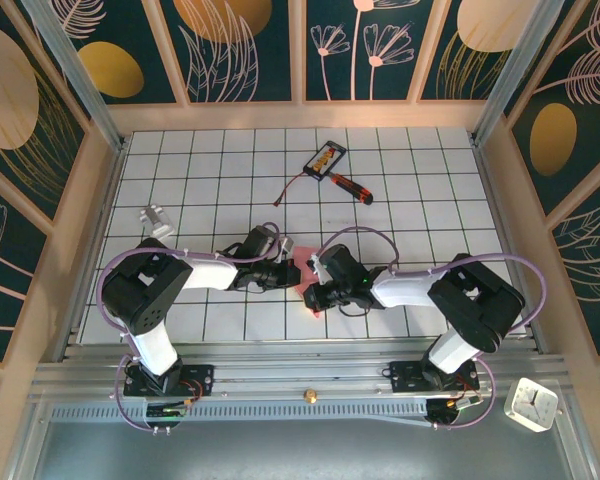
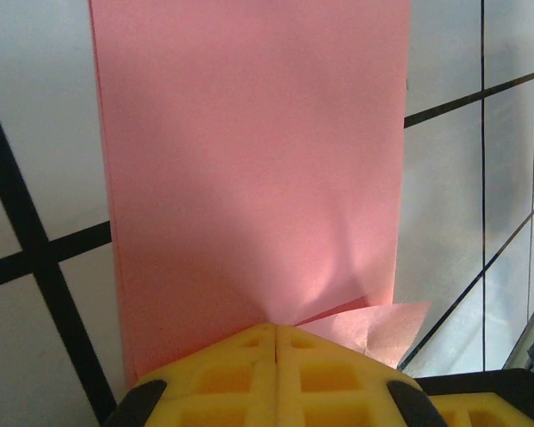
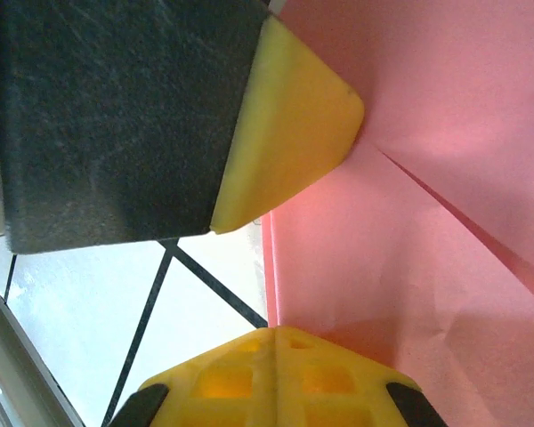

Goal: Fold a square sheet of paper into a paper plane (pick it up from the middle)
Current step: Perform the third fold on the triangle at the bottom-center of the table.

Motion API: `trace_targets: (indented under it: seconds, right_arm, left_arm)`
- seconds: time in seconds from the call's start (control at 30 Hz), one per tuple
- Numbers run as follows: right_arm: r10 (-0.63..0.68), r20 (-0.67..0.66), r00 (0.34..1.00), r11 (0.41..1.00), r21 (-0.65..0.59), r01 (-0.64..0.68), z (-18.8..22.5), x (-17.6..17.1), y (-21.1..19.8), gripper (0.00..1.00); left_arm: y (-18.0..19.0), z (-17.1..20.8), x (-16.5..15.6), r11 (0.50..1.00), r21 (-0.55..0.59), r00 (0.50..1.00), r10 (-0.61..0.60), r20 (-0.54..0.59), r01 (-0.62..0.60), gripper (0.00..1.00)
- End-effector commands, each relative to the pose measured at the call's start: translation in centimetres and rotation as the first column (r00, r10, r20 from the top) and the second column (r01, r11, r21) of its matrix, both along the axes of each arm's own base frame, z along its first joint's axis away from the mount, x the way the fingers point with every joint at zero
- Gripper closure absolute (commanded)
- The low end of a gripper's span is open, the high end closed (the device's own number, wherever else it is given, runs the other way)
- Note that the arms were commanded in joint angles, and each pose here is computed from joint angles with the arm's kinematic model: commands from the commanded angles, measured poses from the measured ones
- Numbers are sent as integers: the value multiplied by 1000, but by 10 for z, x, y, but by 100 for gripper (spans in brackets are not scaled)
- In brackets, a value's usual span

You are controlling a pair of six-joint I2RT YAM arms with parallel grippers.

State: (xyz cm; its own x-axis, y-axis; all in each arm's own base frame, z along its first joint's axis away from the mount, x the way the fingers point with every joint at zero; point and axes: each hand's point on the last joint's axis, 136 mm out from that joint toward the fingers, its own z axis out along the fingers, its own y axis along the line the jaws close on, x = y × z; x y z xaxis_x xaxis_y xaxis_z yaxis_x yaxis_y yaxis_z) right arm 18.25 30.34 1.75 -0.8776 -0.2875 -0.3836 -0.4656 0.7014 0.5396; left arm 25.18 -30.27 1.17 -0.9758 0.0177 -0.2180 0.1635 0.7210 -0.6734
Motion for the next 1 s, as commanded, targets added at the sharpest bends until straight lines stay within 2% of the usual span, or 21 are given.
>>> trace_targets:
  seconds: [0.0, 0.5, 0.63, 0.83, 0.97]
  right_arm:
    - [22, -43, 999, 999, -47, -24, -17, -17, -15, 99]
    - [-3, -134, 991, 986, -166, -20, -32, -66, -48, 100]
    - [-16, -77, 997, 989, -147, 5, -13, -53, -46, 100]
    - [1, -3, 1000, 1000, 12, -1, 37, -27, -11, 100]
    - [14, -1, 1000, 999, 32, -14, 37, -15, 2, 100]
  left_arm:
    - [39, -45, -27, 980, 198, 992, 29, -125, -4, 100]
    - [47, -49, -27, 969, 249, 993, 26, -114, 3, 100]
    - [47, -49, -27, 968, 250, 993, 24, -112, 4, 100]
    - [47, -50, -27, 969, 247, 993, 21, -114, 8, 100]
    - [46, -49, -27, 970, 244, 993, 21, -116, 8, 100]
